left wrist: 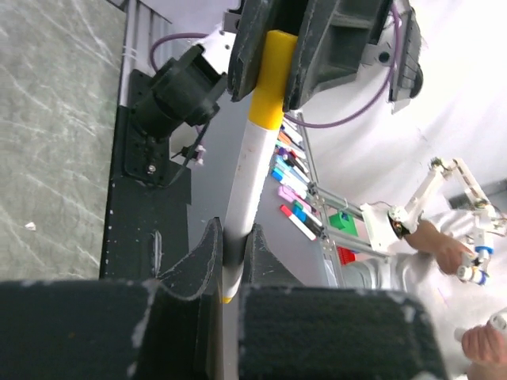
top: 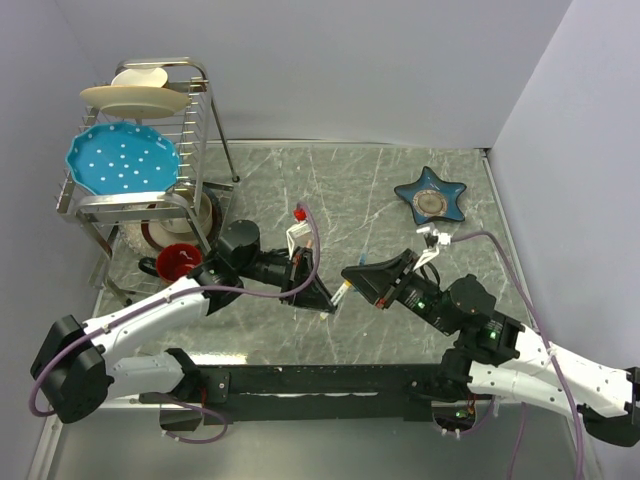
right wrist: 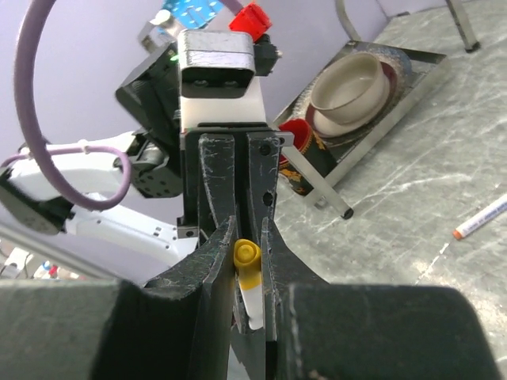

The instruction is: Insert the pens into the pen caps

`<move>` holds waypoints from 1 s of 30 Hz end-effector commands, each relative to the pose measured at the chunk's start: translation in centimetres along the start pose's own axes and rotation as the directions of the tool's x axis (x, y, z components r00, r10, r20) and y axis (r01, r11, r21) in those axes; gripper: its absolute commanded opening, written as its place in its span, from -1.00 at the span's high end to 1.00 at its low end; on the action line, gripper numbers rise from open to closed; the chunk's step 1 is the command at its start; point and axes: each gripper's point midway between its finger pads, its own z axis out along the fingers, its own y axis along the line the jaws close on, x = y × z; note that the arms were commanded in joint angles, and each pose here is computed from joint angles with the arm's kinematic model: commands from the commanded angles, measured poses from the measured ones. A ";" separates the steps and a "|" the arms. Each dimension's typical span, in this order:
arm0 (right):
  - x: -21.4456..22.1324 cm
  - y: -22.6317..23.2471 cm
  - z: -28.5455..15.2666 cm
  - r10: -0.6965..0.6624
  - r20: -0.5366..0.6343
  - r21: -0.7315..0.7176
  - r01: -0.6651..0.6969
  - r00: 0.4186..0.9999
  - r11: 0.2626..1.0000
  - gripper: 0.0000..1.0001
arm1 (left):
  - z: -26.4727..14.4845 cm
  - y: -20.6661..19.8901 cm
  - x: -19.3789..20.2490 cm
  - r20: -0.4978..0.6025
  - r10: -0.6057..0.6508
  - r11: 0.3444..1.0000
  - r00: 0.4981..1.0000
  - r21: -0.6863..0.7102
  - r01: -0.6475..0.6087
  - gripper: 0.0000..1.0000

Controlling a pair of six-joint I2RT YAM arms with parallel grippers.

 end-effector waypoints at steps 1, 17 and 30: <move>8.9 2.6 -3.0 0.099 -0.434 -0.059 -0.138 0.895 0.989 0.24 | -3.0 2.6 -13.2 0.440 0.259 0.940 0.860 -0.320 -0.119 0.98; -1.9 -4.3 -5.8 0.125 0.050 0.346 -0.135 0.991 0.929 -1.00 | -3.7 17.1 -8.4 0.362 0.136 0.680 0.922 -0.711 0.179 0.98; -1.6 -7.2 -7.9 0.083 0.070 0.433 -0.105 0.994 0.895 -1.00 | 0.0 28.8 2.0 0.297 -0.196 0.403 0.934 -0.845 0.353 0.93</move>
